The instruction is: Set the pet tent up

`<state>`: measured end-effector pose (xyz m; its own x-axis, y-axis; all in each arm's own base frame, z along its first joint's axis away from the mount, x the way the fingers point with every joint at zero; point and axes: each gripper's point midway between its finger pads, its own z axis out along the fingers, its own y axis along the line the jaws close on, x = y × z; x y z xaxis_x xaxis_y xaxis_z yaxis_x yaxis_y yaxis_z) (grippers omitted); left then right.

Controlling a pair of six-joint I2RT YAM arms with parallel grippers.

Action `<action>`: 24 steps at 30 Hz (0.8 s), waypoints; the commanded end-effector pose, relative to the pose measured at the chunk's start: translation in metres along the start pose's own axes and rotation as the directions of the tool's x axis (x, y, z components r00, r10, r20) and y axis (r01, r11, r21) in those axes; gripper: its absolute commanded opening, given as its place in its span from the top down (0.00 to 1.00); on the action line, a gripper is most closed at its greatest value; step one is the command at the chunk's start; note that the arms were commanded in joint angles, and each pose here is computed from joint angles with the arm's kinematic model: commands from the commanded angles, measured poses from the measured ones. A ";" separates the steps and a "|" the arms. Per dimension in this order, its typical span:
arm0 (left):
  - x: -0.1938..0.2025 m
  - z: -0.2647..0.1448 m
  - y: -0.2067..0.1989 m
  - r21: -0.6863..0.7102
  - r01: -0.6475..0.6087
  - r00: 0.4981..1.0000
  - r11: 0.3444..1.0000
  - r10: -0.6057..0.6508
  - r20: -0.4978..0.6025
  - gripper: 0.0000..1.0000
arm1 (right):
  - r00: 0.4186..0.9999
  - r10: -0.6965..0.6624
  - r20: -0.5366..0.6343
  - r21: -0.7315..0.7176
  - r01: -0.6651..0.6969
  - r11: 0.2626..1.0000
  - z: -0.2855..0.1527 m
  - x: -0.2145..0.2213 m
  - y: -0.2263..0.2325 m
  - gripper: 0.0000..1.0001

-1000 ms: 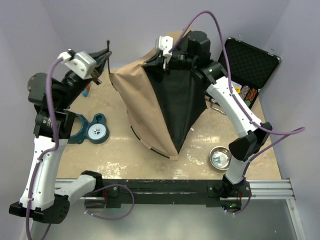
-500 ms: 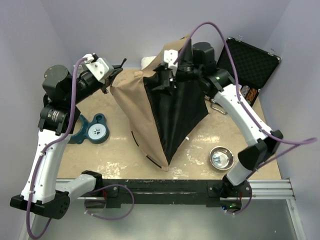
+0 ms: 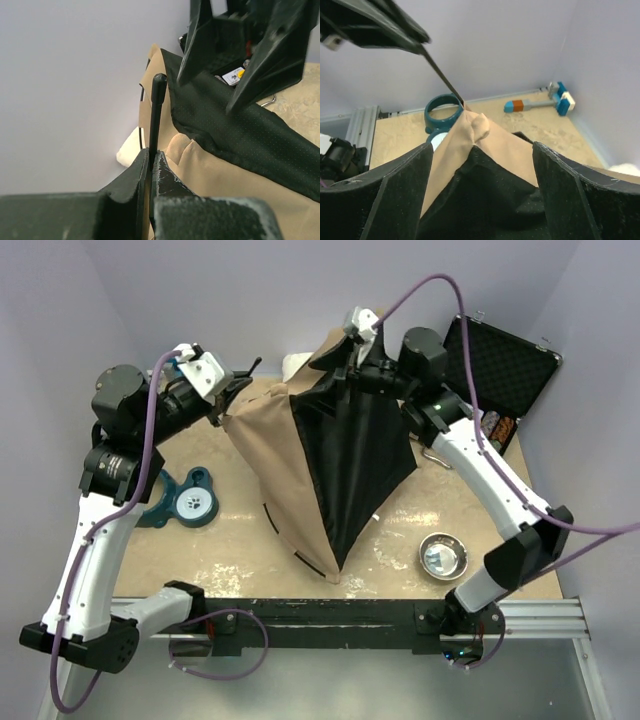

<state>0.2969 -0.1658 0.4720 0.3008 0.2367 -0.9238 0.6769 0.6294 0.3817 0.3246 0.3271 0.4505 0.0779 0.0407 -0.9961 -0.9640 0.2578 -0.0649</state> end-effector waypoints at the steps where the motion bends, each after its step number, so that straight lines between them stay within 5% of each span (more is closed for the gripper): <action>1: 0.022 0.005 -0.014 0.049 0.099 0.992 0.994 -0.094 -0.085 1.00 | 0.996 0.094 0.007 0.032 -0.094 0.995 0.025 0.013 -0.008 0.18; 10: 0.053 0.016 -0.030 0.132 0.190 0.969 0.973 -0.165 -0.183 1.00 | 0.993 0.115 -0.014 -0.089 -0.116 0.989 0.053 0.037 0.006 0.32; 17: 0.065 0.022 -0.034 0.137 0.248 0.953 0.959 -0.216 -0.210 1.00 | 0.995 0.097 -0.032 -0.126 -0.101 0.987 0.061 0.043 0.011 0.80; 18: 0.066 0.023 -0.035 0.138 0.256 0.951 0.957 -0.223 -0.217 1.00 | 0.994 0.099 -0.042 -0.127 -0.103 0.987 0.061 0.046 0.010 0.81; 21: 0.070 0.024 -0.039 0.152 0.279 0.944 0.948 -0.242 -0.227 1.00 | 0.990 0.118 -0.077 -0.118 -0.127 0.985 0.064 0.057 0.010 0.53; 24: 0.072 0.025 -0.041 0.159 0.288 0.941 0.944 -0.248 -0.231 1.00 | 0.989 0.109 -0.103 -0.106 -0.120 0.987 0.068 0.069 0.009 0.43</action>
<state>0.3123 -0.1852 0.4260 0.1213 0.2370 -0.9639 0.7906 0.5641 0.2382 0.3392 0.3926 0.3859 -0.0817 -0.0114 -0.9966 -0.9845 0.1567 0.0789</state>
